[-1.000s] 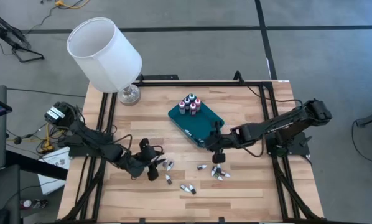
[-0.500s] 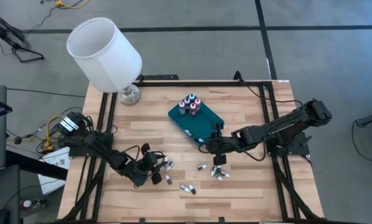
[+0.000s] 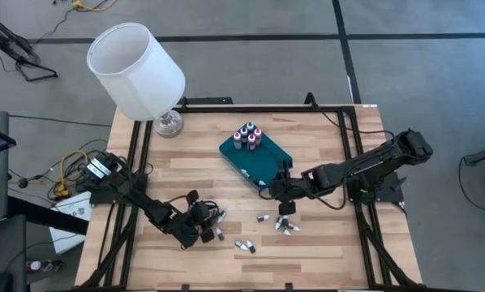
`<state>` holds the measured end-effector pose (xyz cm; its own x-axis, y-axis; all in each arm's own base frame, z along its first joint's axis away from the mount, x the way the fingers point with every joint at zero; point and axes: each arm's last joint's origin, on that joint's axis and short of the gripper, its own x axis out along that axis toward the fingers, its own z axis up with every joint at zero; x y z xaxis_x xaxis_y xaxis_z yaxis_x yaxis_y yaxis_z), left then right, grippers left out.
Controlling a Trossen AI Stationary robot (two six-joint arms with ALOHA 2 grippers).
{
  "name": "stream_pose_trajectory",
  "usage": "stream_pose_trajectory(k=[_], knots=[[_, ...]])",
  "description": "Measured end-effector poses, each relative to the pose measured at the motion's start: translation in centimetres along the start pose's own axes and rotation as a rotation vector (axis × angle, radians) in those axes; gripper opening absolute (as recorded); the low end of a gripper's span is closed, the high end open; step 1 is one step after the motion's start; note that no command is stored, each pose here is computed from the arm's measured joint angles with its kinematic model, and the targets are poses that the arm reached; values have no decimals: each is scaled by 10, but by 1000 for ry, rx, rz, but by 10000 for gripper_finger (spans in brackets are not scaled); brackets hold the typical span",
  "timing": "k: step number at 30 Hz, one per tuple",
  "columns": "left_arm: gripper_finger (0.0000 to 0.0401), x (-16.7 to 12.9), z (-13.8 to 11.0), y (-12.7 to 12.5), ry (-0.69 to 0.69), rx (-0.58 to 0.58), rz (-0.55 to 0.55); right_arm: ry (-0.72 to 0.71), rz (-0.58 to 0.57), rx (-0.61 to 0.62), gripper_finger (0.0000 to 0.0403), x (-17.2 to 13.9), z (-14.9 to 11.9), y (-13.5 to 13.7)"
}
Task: Pick & Place food coloring
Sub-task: Put the small violet food coloring bottle into the blue bin
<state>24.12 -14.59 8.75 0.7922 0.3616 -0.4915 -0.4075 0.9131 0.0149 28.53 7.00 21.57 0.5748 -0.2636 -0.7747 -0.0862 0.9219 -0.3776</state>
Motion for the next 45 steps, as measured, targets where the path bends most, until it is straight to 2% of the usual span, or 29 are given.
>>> stream_pose_trajectory(k=[17, 24, 32, 37, 45], knots=[[128, 0, -5, 5, 78, -9, 13, 7, 5, 19, 102, 0, -1, 0], [128, -2, -8, 4, 122, 73, -21, 17, 7, 18, 102, 0, -2, 0], [128, -14, -14, -3, 102, 181, -46, 17, 7, 18, 102, 0, -2, 0], [128, -24, -11, -3, 101, 204, -57, 16, 7, 19, 102, 0, -2, 0], [128, -27, -16, 3, 116, 178, 1, 17, 7, 20, 102, 0, -2, 0]])
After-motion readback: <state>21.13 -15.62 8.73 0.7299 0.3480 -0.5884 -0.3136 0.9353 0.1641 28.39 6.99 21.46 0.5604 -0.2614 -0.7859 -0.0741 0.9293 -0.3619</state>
